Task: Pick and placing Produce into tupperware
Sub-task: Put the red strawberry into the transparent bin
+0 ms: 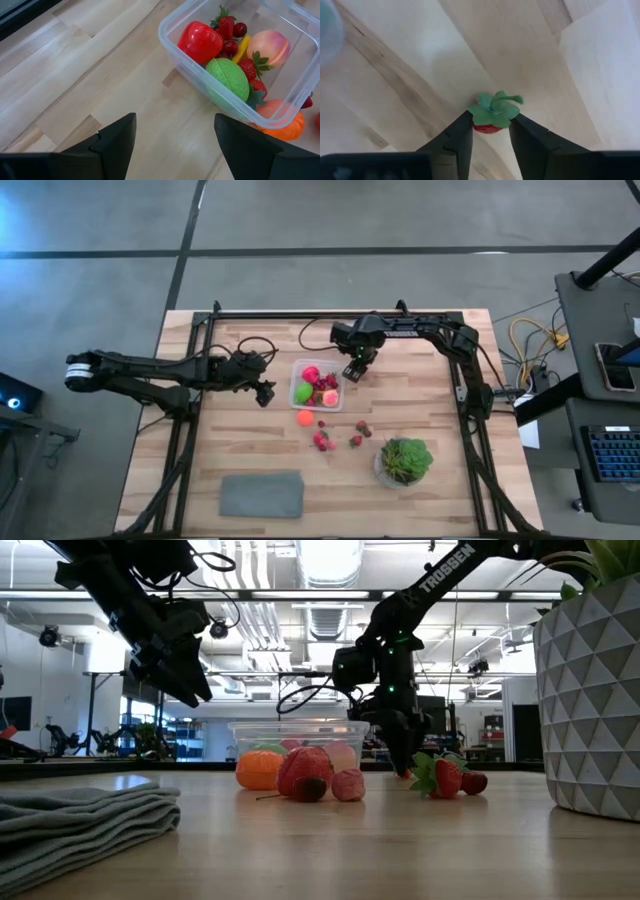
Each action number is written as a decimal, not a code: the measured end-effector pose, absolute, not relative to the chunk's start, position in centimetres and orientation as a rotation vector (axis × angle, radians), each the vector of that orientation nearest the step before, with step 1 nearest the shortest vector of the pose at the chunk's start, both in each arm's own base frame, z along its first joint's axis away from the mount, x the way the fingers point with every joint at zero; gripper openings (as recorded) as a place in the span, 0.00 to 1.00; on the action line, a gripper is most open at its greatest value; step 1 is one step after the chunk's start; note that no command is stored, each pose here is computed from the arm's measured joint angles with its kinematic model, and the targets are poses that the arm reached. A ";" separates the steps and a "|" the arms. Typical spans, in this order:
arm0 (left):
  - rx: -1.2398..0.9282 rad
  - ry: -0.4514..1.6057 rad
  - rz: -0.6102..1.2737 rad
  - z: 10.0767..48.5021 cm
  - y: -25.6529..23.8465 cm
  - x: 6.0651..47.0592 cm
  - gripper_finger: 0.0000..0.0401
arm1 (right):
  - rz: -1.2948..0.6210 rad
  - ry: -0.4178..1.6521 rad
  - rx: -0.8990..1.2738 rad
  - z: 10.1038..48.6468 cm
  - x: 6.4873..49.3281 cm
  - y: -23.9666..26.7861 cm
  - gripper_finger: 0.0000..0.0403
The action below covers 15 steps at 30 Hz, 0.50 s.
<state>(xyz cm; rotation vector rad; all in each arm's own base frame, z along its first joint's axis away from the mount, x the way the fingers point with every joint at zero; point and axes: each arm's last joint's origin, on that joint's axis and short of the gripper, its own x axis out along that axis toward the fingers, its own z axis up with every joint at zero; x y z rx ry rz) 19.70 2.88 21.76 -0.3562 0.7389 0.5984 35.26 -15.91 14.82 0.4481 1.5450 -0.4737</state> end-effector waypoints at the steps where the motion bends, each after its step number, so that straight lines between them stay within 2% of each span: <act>1: -0.356 0.738 0.598 21.8 2.9 19.7 0.63 | -0.475 1.548 0.452 14.7 35.1 -16.0 0.28; 11: -0.356 0.740 0.598 21.8 2.9 19.7 0.63 | -0.471 1.547 0.452 14.9 34.9 -16.1 0.25; 15: -0.356 0.740 0.598 21.8 2.9 19.7 0.63 | -0.431 1.458 0.487 17.4 35.0 -15.8 0.26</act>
